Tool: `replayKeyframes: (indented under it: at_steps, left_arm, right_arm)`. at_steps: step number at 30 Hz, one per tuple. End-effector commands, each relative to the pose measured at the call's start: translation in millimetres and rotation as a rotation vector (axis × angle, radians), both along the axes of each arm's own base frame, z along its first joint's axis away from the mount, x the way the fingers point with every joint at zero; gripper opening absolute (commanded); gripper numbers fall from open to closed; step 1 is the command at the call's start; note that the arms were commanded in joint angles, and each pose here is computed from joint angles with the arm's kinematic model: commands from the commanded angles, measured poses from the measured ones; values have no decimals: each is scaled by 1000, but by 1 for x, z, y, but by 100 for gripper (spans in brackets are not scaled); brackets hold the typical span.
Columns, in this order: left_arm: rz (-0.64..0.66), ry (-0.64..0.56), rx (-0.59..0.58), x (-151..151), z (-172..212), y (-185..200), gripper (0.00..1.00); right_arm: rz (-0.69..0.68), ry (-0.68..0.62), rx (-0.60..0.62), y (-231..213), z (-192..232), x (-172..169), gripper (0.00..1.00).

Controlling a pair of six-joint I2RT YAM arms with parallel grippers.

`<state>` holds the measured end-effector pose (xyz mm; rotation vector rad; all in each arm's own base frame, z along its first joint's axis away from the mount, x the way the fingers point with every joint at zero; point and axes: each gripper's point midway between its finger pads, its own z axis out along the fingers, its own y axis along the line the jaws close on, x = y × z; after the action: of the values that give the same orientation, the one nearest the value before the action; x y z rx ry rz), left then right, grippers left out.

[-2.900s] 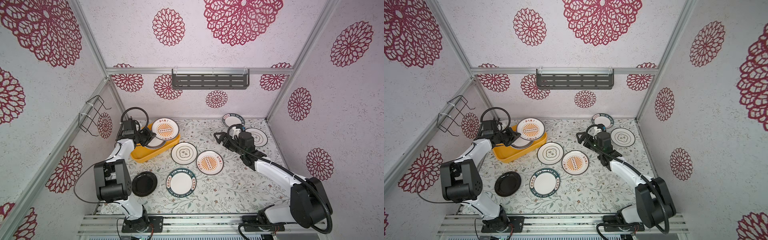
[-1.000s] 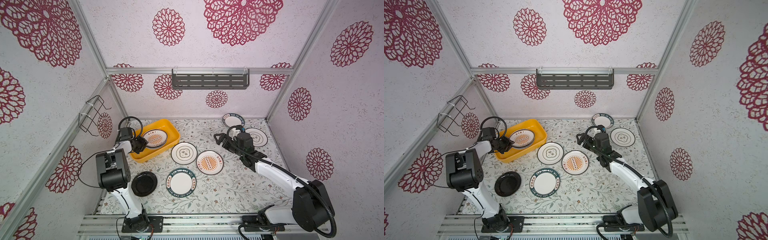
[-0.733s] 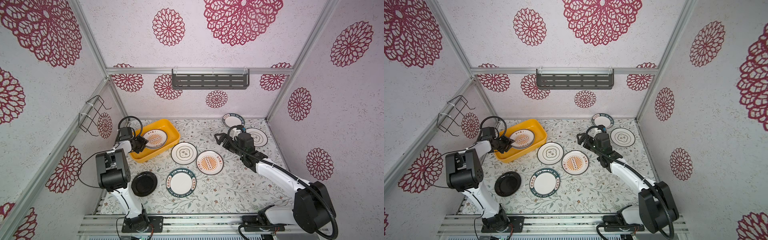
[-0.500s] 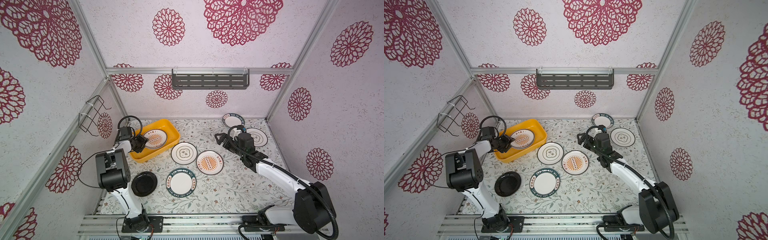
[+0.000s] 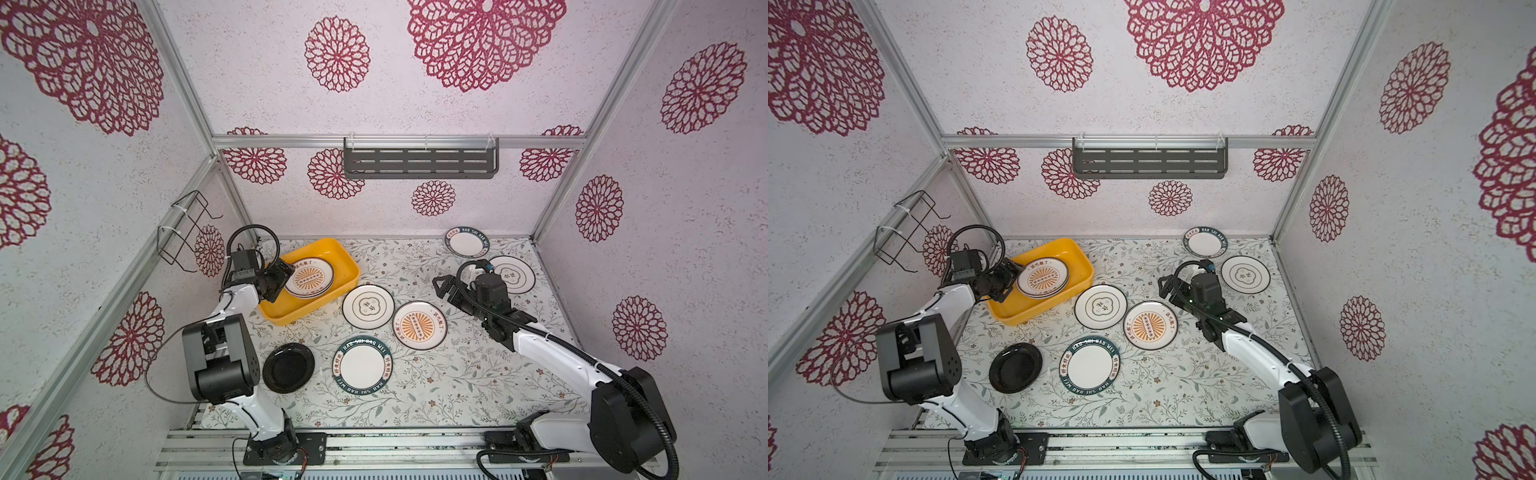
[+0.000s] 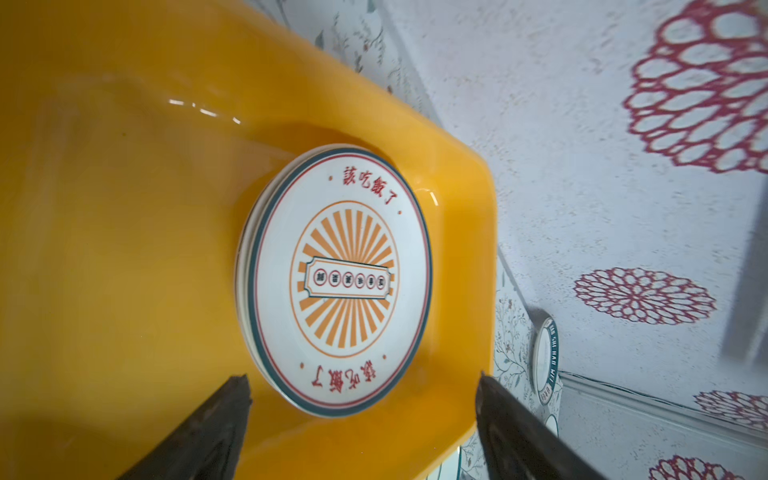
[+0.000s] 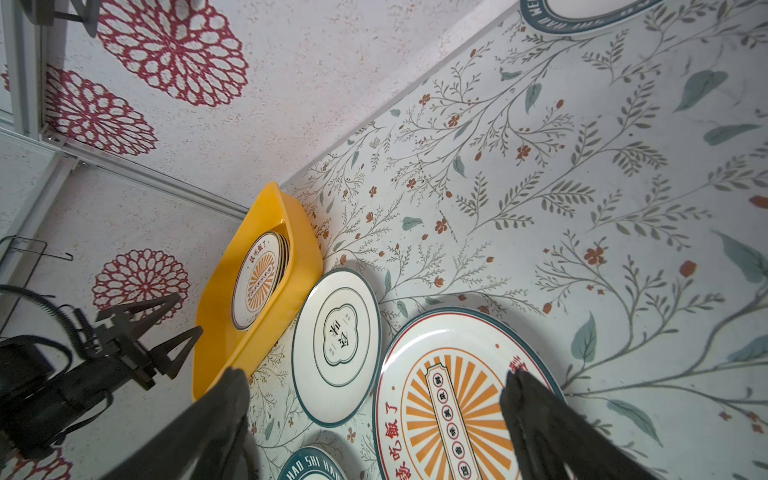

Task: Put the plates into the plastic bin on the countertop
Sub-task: 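Lift the left gripper from the bin while the right gripper reaches the smaller sunburst plate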

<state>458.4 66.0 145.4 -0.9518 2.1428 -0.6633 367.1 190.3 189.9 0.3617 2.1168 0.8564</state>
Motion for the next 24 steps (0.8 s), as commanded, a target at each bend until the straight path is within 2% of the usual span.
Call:
replayKeyframes:
  at_steps: [1,6,9,18,24]
  left_arm:
    - [-21,-123,60,-7,38,-3,93]
    - [-98,-209,116,-24,74,-30,100]
    - [-156,-243,140,-34,88,-52,97]
    - [-344,-278,144,-59,97,-125,97]
    - [-436,-296,130,-78,99,-153,97]
  right_arm:
    - [-40,-4,9,-10,-3,0,99]
    - [-40,50,21,-15,-26,-9,99]
    - [-48,79,31,-19,-41,-17,99]
    - [-49,188,47,-27,-86,-46,99]
    - [-20,205,99,-23,-109,-58,99]
